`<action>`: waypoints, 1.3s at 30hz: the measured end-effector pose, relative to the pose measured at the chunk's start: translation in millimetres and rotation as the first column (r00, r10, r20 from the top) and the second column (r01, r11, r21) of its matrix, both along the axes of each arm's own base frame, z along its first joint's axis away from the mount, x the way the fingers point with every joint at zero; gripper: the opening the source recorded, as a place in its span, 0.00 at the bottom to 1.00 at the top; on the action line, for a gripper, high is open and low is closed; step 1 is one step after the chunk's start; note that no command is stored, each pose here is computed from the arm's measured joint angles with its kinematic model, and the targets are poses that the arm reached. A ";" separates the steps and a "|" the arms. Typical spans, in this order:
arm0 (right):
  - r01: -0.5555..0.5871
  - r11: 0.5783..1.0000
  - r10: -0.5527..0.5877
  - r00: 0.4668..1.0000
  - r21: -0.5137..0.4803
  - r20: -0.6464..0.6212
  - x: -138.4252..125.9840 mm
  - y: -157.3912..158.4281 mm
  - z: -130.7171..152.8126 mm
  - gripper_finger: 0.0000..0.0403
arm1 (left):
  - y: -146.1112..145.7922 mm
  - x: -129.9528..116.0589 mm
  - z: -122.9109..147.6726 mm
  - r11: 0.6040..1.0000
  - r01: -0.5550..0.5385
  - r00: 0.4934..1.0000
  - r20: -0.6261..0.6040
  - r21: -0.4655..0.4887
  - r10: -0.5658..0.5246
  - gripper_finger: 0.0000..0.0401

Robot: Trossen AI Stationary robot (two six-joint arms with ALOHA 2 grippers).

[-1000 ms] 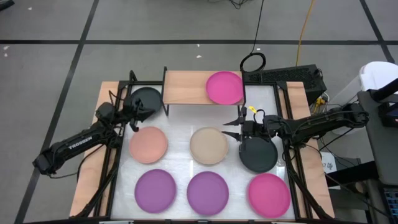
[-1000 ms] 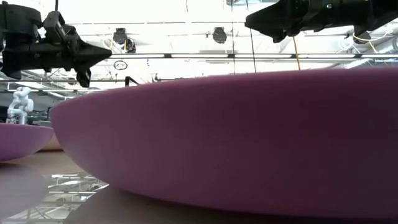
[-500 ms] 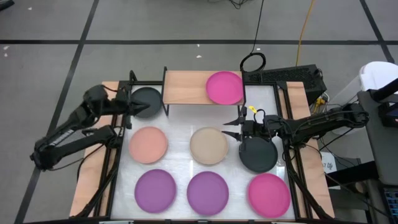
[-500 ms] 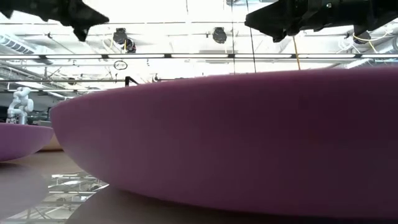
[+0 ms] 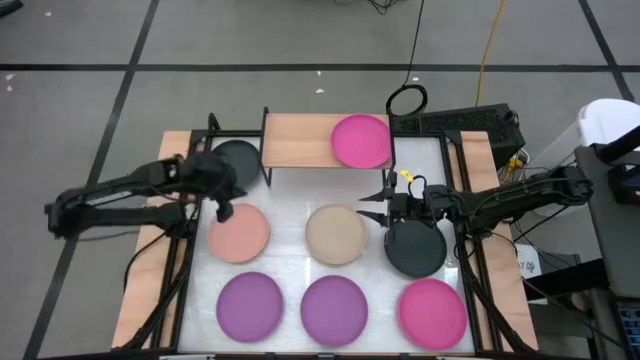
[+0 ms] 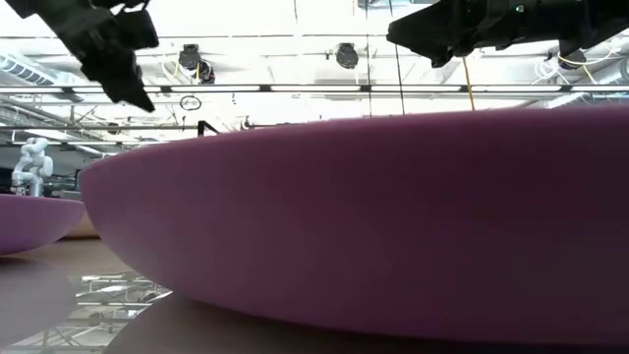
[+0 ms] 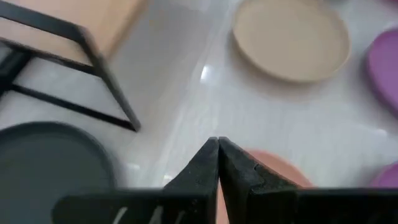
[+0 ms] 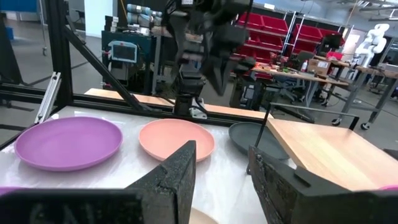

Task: Place and stack plates onto a shelf
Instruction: Stack the light pink plate on top of the pink plate on the shelf

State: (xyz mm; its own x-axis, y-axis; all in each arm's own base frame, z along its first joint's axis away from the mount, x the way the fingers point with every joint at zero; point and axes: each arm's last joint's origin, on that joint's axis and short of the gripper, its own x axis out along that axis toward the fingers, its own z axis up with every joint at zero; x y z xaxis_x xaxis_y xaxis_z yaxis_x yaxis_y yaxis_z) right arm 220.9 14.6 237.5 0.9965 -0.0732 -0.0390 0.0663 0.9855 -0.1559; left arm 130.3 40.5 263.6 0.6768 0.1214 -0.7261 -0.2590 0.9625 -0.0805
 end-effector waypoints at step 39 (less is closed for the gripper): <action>0.002 1.000 -0.002 1.000 0.009 0.000 0.0 -0.2 0.0 0.32 | -83.1 134.9 -64.7 0.966 -0.235 0.859 -0.489 -0.109 0.154 0.41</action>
